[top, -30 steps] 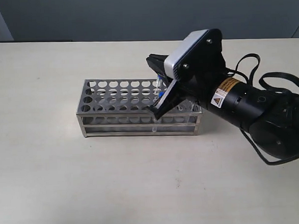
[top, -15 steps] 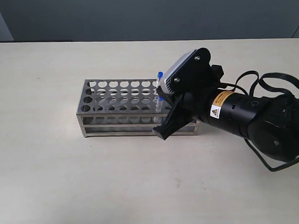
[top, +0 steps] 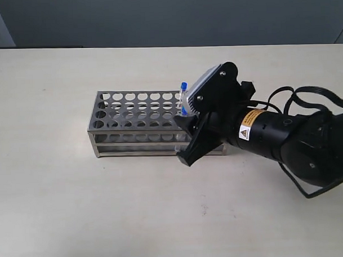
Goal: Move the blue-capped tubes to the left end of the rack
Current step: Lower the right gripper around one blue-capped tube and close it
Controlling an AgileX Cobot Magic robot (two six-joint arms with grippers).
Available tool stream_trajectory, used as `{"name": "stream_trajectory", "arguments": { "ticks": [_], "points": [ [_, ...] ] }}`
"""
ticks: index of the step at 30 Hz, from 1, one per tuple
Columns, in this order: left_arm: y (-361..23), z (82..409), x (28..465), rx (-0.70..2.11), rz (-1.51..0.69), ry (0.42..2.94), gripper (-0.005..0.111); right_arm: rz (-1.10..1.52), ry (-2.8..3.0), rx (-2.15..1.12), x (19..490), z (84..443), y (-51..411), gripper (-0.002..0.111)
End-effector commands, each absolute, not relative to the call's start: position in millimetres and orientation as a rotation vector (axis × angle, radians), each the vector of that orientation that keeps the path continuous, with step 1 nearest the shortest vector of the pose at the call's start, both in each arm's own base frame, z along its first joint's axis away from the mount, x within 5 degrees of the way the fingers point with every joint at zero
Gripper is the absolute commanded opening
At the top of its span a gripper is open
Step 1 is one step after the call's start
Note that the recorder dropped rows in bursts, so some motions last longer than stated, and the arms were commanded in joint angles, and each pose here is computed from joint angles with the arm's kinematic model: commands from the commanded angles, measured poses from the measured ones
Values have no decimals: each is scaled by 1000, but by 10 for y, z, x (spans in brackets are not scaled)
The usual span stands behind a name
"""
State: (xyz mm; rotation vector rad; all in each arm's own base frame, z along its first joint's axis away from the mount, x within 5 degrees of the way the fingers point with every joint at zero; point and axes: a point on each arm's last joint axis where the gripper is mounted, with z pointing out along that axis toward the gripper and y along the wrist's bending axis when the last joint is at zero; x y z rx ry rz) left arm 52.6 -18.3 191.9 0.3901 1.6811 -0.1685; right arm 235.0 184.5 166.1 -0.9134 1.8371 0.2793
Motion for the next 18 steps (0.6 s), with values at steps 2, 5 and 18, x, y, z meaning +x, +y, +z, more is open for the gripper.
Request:
{"name": "stream_trajectory", "arguments": {
  "ticks": [2,5,18],
  "points": [
    [-186,1921,523,391,-178,1675,0,280,1837,-918,2434,1565,1915,40],
    [-186,1921,523,391,-178,1675,0,284,1813,-906,2490,1554,1953,40],
    [-186,1921,523,391,-178,1675,0,226,1866,-931,2570,1357,1969,39]
  ]
}}
